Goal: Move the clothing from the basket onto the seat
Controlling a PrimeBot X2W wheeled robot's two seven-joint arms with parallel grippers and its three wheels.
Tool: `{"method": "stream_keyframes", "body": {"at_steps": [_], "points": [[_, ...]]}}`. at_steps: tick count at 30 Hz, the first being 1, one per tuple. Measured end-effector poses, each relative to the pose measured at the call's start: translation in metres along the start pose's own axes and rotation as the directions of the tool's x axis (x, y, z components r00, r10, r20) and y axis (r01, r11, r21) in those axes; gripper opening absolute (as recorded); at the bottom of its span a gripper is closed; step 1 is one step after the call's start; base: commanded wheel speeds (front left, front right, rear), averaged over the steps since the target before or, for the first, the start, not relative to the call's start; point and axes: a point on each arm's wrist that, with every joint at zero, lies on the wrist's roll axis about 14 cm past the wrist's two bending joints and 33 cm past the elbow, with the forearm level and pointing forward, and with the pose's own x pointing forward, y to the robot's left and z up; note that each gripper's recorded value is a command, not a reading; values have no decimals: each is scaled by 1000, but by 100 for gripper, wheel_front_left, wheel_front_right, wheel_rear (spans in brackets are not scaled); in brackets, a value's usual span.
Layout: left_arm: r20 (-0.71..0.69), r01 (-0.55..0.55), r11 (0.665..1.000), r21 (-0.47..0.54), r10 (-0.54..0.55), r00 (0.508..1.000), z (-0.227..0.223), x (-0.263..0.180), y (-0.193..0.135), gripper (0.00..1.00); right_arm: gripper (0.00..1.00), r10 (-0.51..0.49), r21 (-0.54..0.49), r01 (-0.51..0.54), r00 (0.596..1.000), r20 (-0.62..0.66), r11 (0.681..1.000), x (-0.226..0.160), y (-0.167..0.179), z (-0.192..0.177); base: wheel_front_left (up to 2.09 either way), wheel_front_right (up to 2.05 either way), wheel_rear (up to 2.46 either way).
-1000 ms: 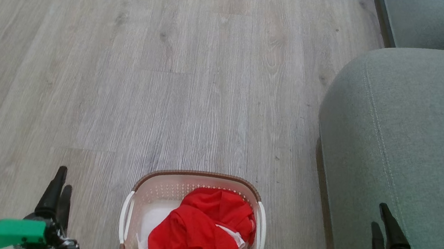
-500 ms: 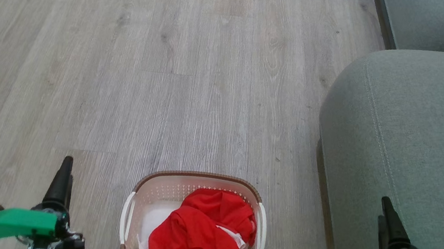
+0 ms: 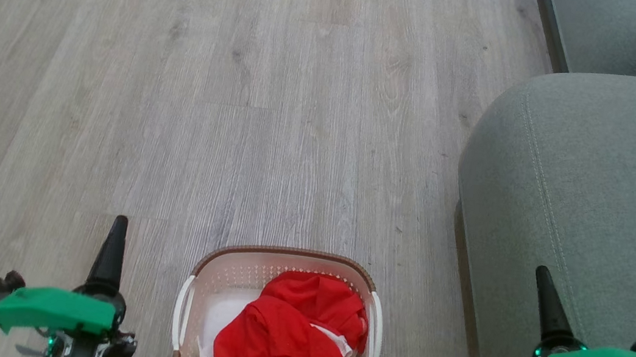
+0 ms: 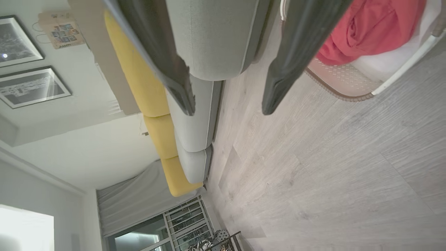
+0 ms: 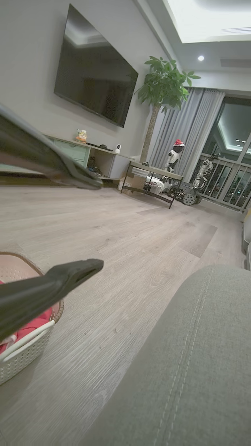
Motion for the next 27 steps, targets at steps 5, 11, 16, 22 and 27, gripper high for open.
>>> {"method": "stream_keyframes", "body": {"at_steps": [5, 11, 16, 22, 27], "points": [[5, 3, 995, 100, -4, 1000, -2, -1, -2, 100, 100, 16, -73, -17, 1000, -3, 997, 1, 5, -2, 0, 0, 0], [13, 8, 979, 204, -10, 1000, -3, -2, -5, 100, 100, 29, -158, -30, 1000, -10, 987, 1, 9, -6, 0, 0, 0], [22, 3, 965, 263, -9, 1000, -2, -3, -5, 100, 100, 39, -210, -40, 999, -8, 977, 1, 11, -6, 0, 0, 0], [38, -16, 933, 358, 3, 999, -1, -8, -1, 100, 100, 62, -295, -61, 998, -5, 954, 1, 18, -6, 0, 0, 0], [50, -17, 908, 418, -5, 999, -1, -10, -3, 100, 100, 80, -351, -77, 997, -5, 933, 1, 22, -8, 0, 0, 0]]}}
